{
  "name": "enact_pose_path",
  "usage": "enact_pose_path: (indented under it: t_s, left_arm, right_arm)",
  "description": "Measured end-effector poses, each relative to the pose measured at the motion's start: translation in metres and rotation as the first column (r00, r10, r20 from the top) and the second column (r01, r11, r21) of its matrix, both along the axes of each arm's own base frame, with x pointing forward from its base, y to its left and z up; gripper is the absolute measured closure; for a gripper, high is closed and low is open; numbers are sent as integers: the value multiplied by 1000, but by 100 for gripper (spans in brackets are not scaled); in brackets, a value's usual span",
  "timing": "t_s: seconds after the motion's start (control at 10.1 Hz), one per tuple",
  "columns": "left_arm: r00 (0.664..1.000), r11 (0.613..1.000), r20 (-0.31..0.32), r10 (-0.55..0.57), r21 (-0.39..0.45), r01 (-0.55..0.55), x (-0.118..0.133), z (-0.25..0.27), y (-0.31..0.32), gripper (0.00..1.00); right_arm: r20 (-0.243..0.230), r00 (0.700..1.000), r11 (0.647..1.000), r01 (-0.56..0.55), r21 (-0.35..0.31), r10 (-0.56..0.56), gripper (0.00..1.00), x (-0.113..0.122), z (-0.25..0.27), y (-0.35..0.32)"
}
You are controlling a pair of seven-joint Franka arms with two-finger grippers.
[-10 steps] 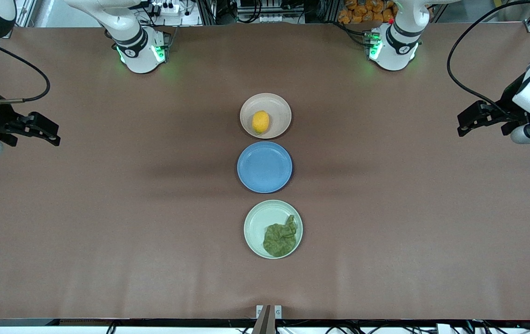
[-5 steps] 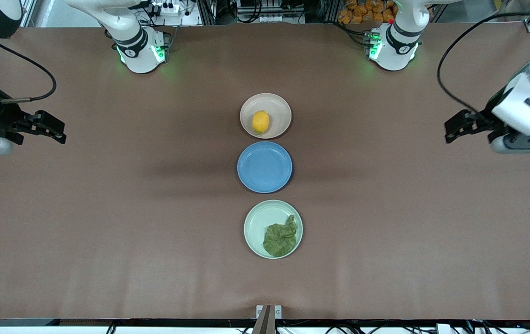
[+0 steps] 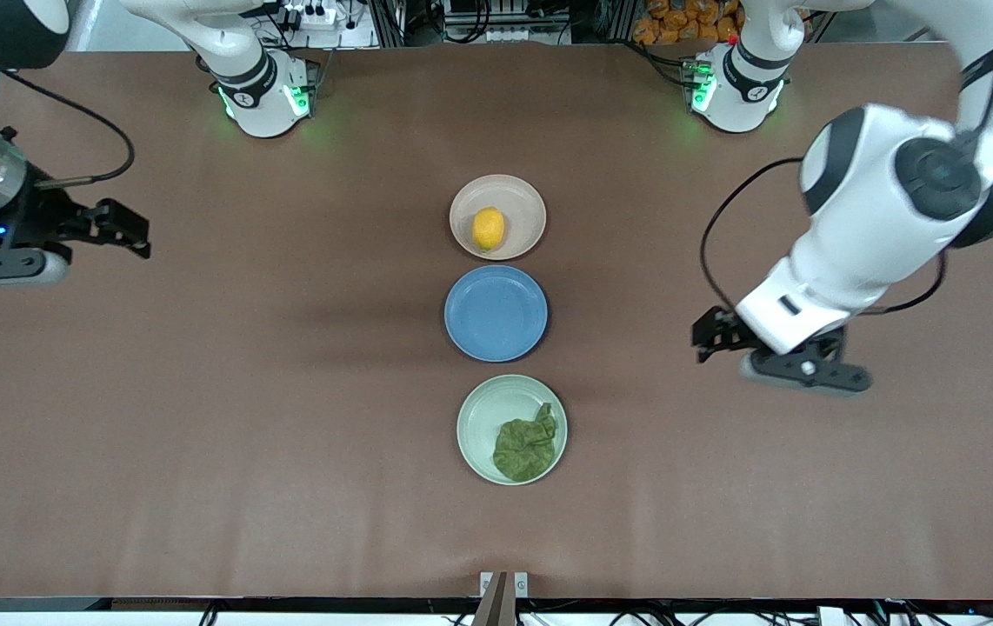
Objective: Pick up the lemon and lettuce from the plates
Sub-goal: 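Reach the right gripper to the lemon while the left gripper reaches the lettuce, then lower and close the right gripper on the lemon while the left gripper grasps the lettuce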
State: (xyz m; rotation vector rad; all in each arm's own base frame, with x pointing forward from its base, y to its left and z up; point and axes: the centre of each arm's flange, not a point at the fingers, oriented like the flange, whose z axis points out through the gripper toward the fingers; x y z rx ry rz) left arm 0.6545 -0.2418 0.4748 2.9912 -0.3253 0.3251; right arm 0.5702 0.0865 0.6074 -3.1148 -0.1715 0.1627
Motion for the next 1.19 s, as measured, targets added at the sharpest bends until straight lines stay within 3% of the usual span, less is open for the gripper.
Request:
enact_pose_path:
  t_s: [0.4, 0.6, 0.79, 0.99, 1.19]
  left_arm:
    - [977, 985, 189, -97, -121, 121, 4, -83, -105, 0]
    - [957, 978, 269, -112, -142, 154, 9, -119, -123, 0]
    - [939, 967, 319, -126, -170, 188, 2, -168, -146, 0]
    - [935, 959, 320, -150, -184, 217, -10, -218, -170, 0]
    - [936, 955, 313, -162, -189, 229, -16, -246, -181, 0]
  right_arm:
    - [-162, 986, 986, -17, 164, 44, 0, -6, -54, 41]
    - [-234, 968, 980, -49, 193, 95, 0, -2, -97, 76]
    - [-233, 966, 980, -69, 185, 112, 0, -7, -128, 129]
    - [-238, 971, 991, 60, 118, -31, 0, -26, -150, 194]
    - [-251, 957, 985, 161, 54, -143, 0, -52, -175, 255]
